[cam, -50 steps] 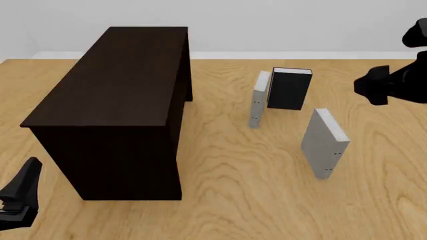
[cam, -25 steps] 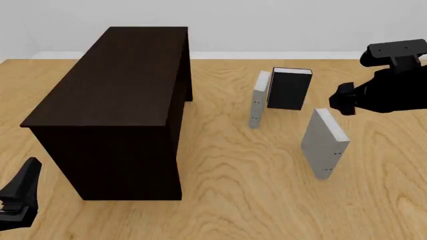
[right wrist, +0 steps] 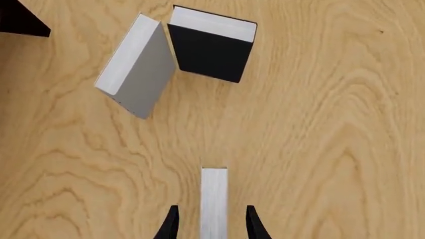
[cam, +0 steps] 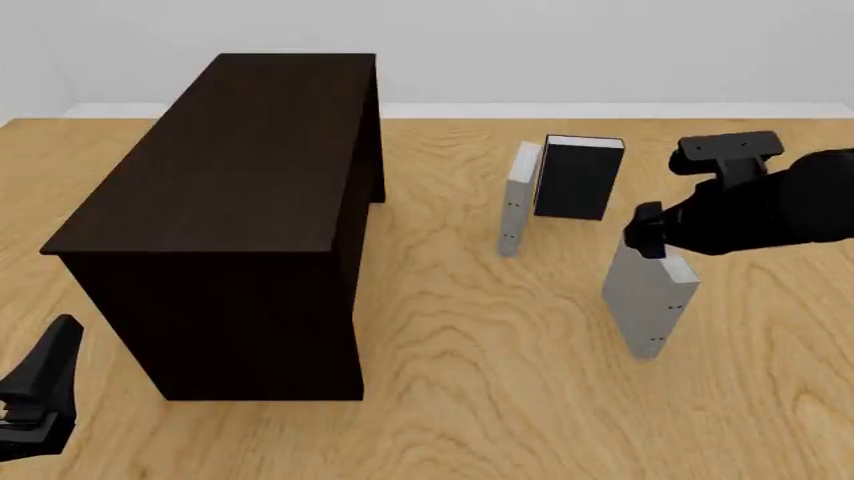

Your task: Pick up the book on the right and place it under the cabinet shelf.

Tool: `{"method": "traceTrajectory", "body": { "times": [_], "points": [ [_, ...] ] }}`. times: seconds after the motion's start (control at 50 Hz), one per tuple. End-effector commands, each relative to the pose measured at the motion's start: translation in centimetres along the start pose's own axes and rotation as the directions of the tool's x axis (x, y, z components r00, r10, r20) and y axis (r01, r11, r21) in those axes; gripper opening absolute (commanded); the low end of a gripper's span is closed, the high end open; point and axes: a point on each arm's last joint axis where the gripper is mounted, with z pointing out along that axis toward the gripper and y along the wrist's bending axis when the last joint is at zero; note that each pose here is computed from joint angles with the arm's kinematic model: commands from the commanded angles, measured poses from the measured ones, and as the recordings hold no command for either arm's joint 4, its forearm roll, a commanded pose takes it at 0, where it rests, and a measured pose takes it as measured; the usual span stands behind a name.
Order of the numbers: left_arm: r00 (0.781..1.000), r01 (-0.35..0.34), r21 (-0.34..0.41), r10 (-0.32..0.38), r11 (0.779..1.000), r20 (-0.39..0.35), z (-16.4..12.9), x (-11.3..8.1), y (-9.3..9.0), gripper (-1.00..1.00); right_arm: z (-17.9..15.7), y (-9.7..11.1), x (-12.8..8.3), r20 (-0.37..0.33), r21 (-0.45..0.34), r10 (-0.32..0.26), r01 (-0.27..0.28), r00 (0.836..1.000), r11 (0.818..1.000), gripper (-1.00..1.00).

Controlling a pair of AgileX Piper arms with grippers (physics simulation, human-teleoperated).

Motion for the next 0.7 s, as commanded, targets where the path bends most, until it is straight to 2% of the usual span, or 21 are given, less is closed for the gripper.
{"method": "traceTrajectory", "body": {
  "times": [0.02, 0.38, 0.4, 0.7],
  "points": [
    [1.0, 0.0, -0.001, 0.0, 1.0, 0.0, 0.0, 0.0, 0.0, 1.0, 2.1, 0.1, 1.1, -0.031, -0.002, 0.015, -0.015, 0.999, 1.0, 1.0],
    [1.0, 0.0, 0.0, 0.0, 1.0, 0.0, 0.0, 0.0, 0.0, 1.0, 3.4, 0.1, 2.1, -0.05, -0.001, 0.028, -0.028, 0.998, 1.0, 1.0],
    [1.0, 0.0, 0.0, 0.0, 1.0, 0.0, 0.0, 0.0, 0.0, 1.0, 3.5, 0.1, 2.2, -0.052, -0.002, 0.027, -0.027, 0.998, 1.0, -1.0],
    [1.0, 0.0, 0.0, 0.0, 1.0, 0.0, 0.0, 0.0, 0.0, 1.0, 3.1, 0.4, 1.9, -0.042, -0.008, 0.021, -0.022, 0.999, 1.0, -1.0]
  ]
}}
